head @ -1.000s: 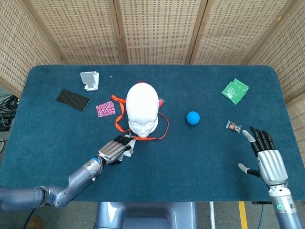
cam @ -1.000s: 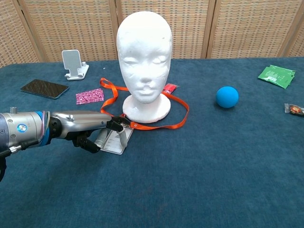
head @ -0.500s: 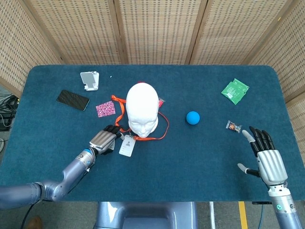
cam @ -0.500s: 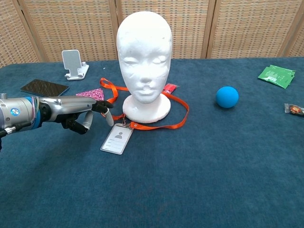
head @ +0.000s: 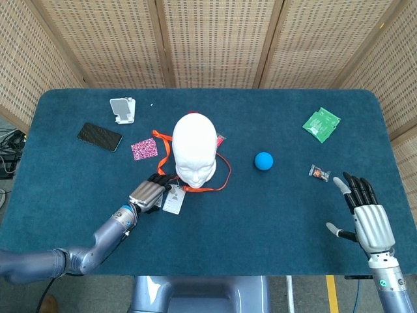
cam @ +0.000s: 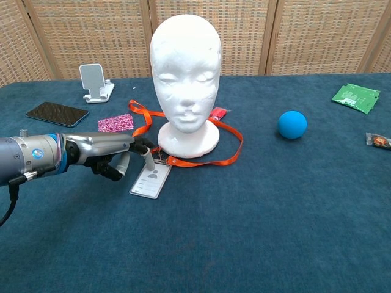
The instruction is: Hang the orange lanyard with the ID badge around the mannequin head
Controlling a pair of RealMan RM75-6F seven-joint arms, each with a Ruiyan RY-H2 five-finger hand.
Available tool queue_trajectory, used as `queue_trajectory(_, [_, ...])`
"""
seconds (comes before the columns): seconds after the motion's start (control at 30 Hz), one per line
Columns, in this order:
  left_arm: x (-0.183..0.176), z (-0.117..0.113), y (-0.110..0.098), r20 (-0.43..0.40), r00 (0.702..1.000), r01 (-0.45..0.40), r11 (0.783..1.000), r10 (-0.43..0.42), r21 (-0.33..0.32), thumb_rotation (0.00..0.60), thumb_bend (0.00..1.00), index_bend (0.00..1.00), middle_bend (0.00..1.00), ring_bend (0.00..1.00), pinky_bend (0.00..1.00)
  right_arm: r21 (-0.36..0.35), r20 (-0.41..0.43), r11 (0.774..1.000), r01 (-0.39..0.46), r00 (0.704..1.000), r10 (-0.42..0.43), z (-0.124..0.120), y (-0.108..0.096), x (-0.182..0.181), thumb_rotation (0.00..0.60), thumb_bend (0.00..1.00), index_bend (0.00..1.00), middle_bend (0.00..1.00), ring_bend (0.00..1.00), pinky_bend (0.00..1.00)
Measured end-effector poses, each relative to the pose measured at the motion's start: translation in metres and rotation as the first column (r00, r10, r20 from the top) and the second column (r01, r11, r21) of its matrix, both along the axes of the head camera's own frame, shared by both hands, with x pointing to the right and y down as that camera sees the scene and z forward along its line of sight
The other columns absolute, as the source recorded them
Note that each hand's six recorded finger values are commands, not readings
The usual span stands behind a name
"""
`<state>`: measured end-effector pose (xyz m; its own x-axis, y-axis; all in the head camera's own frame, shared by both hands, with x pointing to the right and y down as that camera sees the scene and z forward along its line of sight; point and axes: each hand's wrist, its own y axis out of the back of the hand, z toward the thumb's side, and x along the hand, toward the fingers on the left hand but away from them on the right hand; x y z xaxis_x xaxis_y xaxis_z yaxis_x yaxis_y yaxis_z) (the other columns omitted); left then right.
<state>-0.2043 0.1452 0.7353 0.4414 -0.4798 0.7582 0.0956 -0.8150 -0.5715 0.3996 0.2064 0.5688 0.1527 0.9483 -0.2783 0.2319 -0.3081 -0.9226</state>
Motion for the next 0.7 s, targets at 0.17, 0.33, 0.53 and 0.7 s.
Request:
queue_trajectory(0.17, [0.008,0.000,0.010,-0.003,1.000,-0.025,0.999,0.025,-0.021,0.600,1.00,0.26,0.00,0.00,0.00,0.006,0.003,1.000,-0.005,1.000,0.005,-0.002,-0.001,0.001,0.600,0.27,0.12,0.00,0.00,0.00])
queue_trajectory(0.33, [0.018,-0.004,0.019,-0.023,0.999,-0.042,0.999,0.041,-0.034,0.600,1.00,0.26,0.00,0.00,0.00,0.008,0.004,1.000,-0.005,1.000,0.005,-0.002,-0.001,0.001,0.600,0.27,0.12,0.00,0.00,0.00])
queue_trajectory(0.53, [0.032,-0.008,0.029,-0.049,0.997,-0.069,0.997,0.067,-0.047,0.600,1.00,0.27,0.00,0.00,0.00,0.010,0.005,1.000,-0.010,1.000,0.010,-0.003,-0.002,0.002,0.600,0.27,0.12,0.00,0.00,0.00])
queue_trajectory(0.7, [0.044,-0.011,0.036,-0.071,0.994,-0.083,0.995,0.079,-0.054,0.600,1.00,0.27,0.00,0.00,0.00,0.011,0.005,1.000,-0.012,1.000,0.012,-0.003,-0.003,0.003,0.600,0.27,0.12,0.00,0.00,0.00])
